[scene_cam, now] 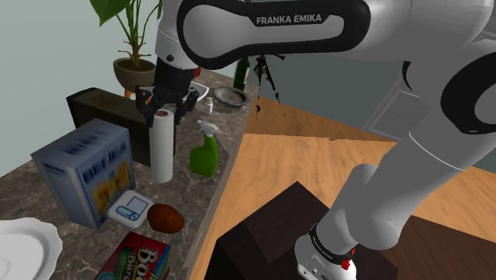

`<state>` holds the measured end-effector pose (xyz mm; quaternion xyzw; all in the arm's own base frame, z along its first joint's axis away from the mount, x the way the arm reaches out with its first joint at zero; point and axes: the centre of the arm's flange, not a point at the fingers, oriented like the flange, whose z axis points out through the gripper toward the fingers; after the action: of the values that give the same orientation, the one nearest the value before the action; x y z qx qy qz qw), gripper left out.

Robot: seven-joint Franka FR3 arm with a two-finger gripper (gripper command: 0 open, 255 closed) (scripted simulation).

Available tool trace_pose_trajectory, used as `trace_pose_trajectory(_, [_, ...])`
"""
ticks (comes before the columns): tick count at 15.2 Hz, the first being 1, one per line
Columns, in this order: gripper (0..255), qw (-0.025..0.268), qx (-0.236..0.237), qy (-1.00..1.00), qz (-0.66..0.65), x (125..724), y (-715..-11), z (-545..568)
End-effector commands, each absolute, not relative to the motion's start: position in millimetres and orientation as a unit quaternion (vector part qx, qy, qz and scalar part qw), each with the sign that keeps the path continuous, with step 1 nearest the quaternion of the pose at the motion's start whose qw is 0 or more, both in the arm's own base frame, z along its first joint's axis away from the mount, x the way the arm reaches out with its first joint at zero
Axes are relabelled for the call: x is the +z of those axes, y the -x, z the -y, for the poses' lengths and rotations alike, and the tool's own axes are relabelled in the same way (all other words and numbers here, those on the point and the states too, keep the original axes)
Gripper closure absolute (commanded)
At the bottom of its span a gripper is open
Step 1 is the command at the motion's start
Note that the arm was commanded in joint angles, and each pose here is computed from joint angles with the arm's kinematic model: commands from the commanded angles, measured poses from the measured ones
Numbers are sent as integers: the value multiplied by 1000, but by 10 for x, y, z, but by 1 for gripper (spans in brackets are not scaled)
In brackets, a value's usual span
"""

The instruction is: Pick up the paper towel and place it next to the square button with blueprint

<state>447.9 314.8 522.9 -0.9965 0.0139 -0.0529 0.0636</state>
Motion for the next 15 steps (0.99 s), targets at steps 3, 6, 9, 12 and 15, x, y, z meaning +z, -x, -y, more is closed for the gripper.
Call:
trace_pose_trajectory(3, [255, 64, -53, 996, -14, 5013, -4464, -3140])
trace_pose_trajectory(6, [255, 64, -53, 996, -14, 4854, -4464, -3140])
trace_pose_trajectory(9, [255, 64, -53, 996, -14, 4696, -4464, -3140])
trace_pose_trajectory(12, [255, 64, -53, 996, -14, 4537, -4464, -3140])
trace_pose_trajectory(15, [255, 64, -53, 996, -14, 4379, -4464, -3140])
